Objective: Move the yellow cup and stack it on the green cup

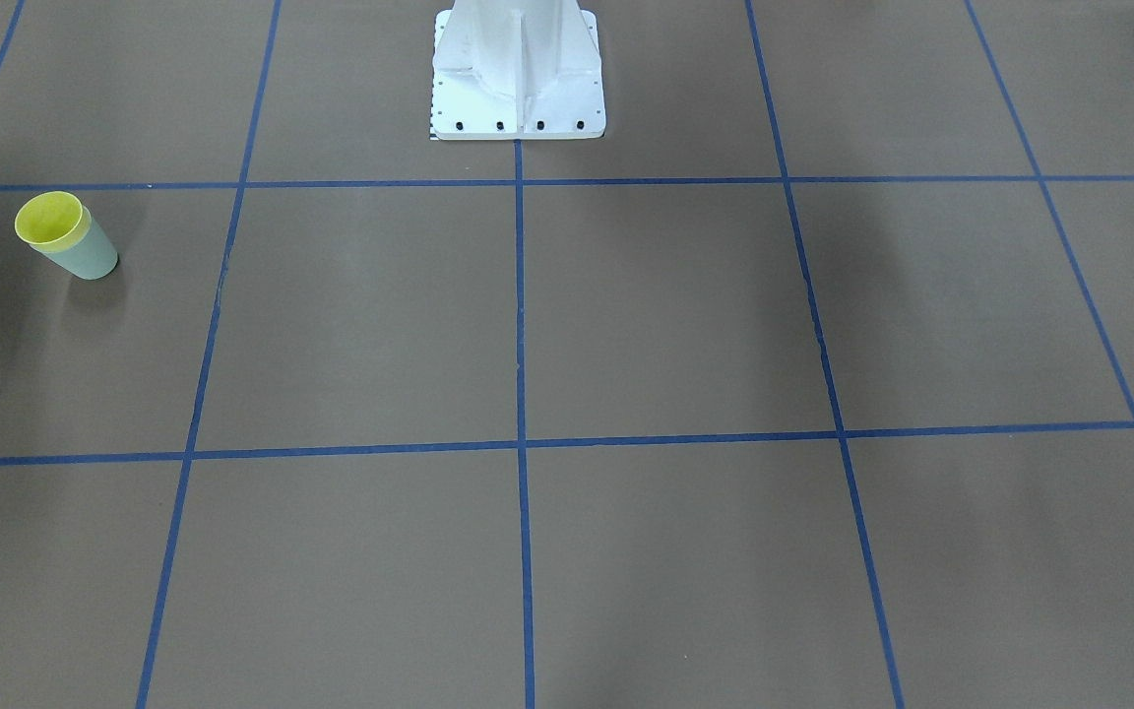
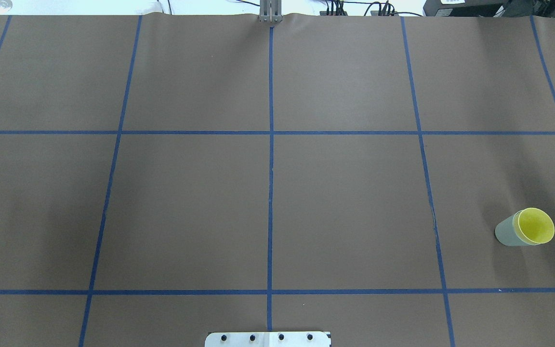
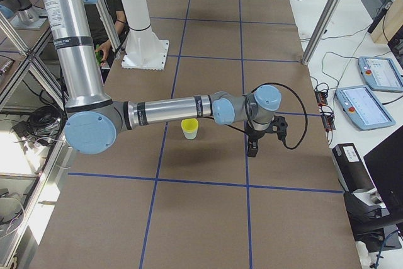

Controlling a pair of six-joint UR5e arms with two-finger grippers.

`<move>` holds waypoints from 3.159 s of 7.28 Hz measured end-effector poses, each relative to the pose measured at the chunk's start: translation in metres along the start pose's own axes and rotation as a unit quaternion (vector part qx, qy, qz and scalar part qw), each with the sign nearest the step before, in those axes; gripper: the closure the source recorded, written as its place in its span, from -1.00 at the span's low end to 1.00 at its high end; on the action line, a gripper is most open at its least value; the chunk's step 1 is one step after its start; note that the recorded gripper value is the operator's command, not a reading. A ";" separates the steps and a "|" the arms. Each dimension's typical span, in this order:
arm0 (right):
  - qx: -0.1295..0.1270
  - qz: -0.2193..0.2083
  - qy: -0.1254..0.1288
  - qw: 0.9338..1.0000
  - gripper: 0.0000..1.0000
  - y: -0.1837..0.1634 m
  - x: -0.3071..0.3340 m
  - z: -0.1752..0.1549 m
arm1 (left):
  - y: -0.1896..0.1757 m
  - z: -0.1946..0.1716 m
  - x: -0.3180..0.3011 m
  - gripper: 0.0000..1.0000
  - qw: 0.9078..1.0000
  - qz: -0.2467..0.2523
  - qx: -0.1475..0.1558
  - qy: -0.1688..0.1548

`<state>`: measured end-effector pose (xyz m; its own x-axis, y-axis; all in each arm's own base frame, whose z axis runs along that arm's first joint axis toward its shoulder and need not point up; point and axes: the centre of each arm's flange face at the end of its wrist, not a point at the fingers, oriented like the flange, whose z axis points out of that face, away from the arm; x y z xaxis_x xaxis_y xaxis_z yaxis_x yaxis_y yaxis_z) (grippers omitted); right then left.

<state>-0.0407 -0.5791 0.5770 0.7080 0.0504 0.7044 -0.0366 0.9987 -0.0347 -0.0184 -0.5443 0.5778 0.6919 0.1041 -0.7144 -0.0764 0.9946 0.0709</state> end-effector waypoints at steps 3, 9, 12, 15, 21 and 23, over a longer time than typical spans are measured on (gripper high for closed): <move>0.001 -0.002 -0.001 1.000 -0.99 0.000 -0.001 -0.001 | -0.003 -0.010 0.009 -1.00 1.000 0.009 0.010 -0.001; 0.007 -0.009 -0.004 1.000 -0.99 -0.004 -0.008 -0.007 | 0.001 -0.013 0.012 -1.00 1.000 0.011 0.013 0.000; 0.004 -0.005 -0.002 1.000 -0.99 -0.005 -0.006 -0.004 | 0.002 -0.014 0.013 -1.00 1.000 0.012 0.014 0.001; 0.003 -0.003 -0.001 1.000 -0.99 -0.005 -0.004 -0.003 | 0.002 -0.026 0.026 -1.00 0.999 0.025 0.026 0.000; 0.011 -0.012 -0.009 1.000 -0.99 -0.003 -0.015 -0.013 | 0.007 -0.035 0.035 -1.00 0.999 0.032 0.033 0.001; 0.011 -0.012 -0.010 1.000 -0.99 -0.003 -0.015 -0.013 | 0.007 -0.035 0.035 -1.00 0.999 0.032 0.033 0.002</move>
<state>-0.0424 -0.5824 0.5571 0.6948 0.0253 0.7187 -0.0345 0.9994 -0.0018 -0.0197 -0.5339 0.5287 0.6847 0.1666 -0.7095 -0.0726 0.9843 0.1611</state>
